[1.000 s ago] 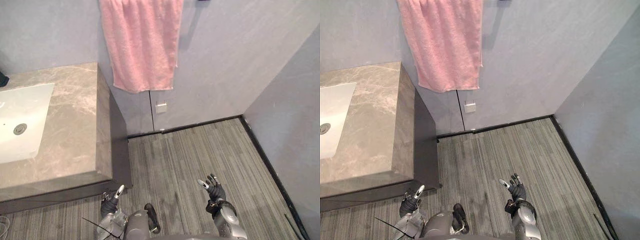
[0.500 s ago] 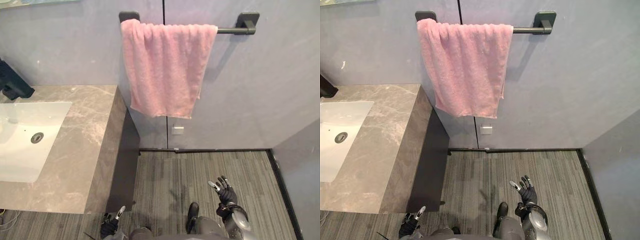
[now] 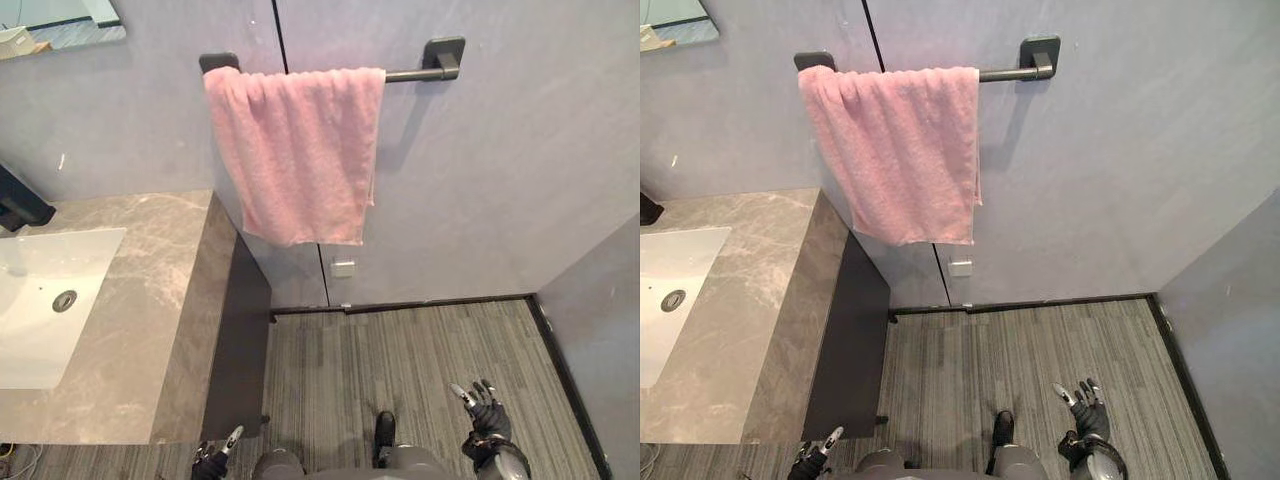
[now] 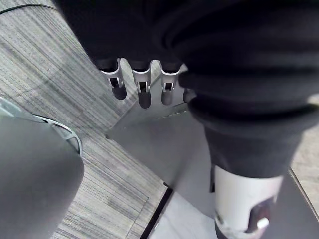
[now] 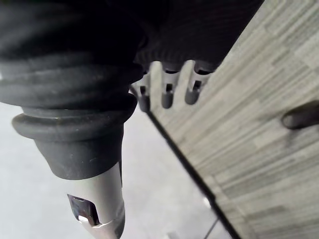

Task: Organize washtable

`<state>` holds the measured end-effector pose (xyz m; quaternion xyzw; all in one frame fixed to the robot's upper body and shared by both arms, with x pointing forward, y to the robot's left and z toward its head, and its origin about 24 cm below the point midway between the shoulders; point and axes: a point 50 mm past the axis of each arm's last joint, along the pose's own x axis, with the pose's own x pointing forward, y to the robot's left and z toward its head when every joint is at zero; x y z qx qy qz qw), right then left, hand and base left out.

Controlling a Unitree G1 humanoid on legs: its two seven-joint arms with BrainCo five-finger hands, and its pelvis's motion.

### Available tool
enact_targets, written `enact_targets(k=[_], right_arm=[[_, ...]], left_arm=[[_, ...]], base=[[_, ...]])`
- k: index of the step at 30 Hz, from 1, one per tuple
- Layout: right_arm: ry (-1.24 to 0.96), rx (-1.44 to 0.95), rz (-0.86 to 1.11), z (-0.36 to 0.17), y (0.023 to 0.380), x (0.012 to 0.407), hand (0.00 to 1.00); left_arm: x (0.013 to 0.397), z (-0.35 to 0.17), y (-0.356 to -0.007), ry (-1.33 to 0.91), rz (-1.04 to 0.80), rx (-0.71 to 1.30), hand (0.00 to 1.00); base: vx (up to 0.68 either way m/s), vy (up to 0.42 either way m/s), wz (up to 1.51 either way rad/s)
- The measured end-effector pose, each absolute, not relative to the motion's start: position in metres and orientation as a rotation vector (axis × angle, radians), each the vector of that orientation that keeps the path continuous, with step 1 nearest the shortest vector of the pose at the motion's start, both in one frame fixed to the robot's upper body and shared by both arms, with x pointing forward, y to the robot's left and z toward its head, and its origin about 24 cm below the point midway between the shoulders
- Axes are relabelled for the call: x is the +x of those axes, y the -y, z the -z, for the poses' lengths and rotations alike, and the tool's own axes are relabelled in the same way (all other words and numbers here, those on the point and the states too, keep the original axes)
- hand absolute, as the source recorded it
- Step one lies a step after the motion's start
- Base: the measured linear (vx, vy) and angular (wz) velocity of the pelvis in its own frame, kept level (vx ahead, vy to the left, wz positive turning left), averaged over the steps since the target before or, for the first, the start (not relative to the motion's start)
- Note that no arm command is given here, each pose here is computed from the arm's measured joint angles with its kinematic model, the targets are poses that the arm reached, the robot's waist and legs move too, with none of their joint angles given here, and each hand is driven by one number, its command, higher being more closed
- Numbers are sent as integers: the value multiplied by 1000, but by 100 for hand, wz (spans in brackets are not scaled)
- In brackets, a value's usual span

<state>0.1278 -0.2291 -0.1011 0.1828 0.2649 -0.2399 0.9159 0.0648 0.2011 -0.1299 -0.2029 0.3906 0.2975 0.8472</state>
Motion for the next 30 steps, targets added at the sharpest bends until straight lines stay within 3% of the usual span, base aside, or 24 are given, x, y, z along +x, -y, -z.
enact_targets(k=[4, 11, 21, 22, 25, 27, 30], right_arm=[[-464, 405, 441, 88, 218, 152, 0], [-430, 420, 369, 82, 206, 156, 0], [-467, 368, 223, 82, 189, 166, 0], [-474, 369, 221, 82, 189, 165, 0], [-484, 363, 216, 84, 188, 165, 0], [-485, 362, 190, 83, 182, 173, 0], [-504, 361, 190, 87, 181, 170, 0]], left_arm=[[74, 120, -199, -763, -570, -431, 0], [68, 121, -196, -806, -530, -423, 0], [65, 118, -219, -933, -212, -126, 0], [72, 115, -209, -914, -106, -116, 0], [147, 76, -138, -613, 258, -174, 0], [199, 36, -96, -375, 374, -258, 0], [223, 13, -80, -278, 428, -302, 0]], base=[[-127, 146, -19], [-98, 83, -27], [-5, 22, 4], [25, 52, -1], [11, 54, -4], [-13, 45, -18], [35, 35, -29]])
